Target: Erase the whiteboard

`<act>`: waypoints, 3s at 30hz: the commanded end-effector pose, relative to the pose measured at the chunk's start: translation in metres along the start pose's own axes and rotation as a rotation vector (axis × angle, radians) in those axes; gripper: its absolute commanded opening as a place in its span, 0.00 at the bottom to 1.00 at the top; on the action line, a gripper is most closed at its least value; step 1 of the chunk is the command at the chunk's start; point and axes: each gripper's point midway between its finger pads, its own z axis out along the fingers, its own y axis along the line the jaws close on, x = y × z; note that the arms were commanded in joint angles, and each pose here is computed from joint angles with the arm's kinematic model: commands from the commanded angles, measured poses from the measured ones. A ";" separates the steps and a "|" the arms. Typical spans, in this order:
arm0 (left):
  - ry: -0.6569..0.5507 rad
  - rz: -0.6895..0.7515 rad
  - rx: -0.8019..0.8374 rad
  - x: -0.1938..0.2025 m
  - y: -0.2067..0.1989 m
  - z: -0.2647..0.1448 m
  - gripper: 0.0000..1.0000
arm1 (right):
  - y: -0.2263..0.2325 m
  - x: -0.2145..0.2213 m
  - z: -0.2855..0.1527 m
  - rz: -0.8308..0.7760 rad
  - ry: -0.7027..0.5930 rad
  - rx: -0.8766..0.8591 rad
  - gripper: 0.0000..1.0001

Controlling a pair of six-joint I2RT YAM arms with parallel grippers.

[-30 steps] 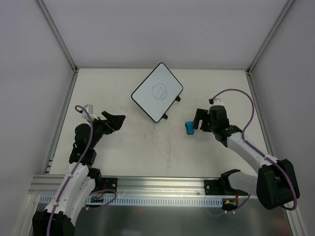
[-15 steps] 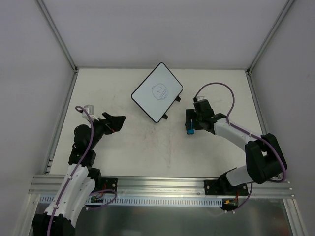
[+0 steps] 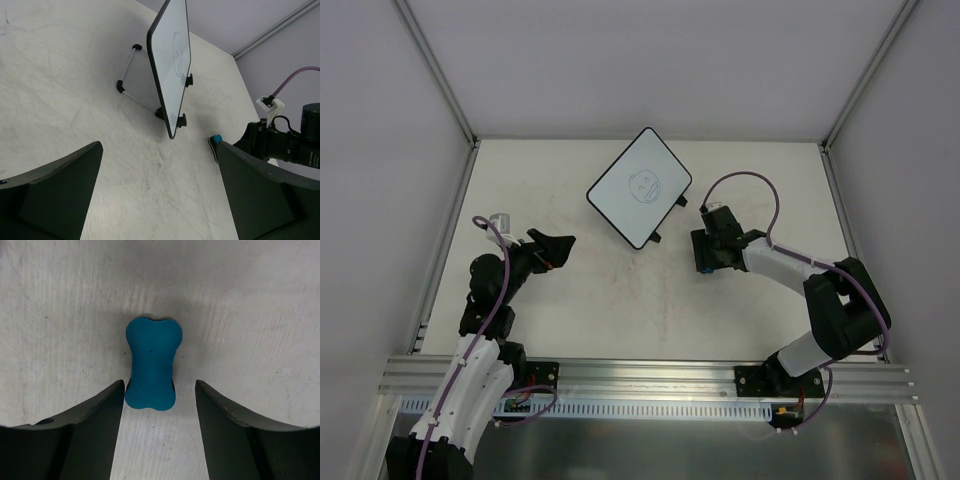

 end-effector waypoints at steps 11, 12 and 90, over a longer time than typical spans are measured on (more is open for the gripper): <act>0.007 0.033 0.021 0.001 -0.003 0.000 0.99 | 0.006 -0.026 0.002 -0.039 -0.040 0.022 0.59; 0.008 0.033 0.020 0.001 -0.003 0.001 0.99 | 0.006 -0.025 0.003 -0.043 -0.033 0.024 0.58; 0.100 -0.077 0.256 -0.017 -0.014 0.149 0.87 | 0.106 -0.271 -0.074 0.042 -0.426 -0.302 0.00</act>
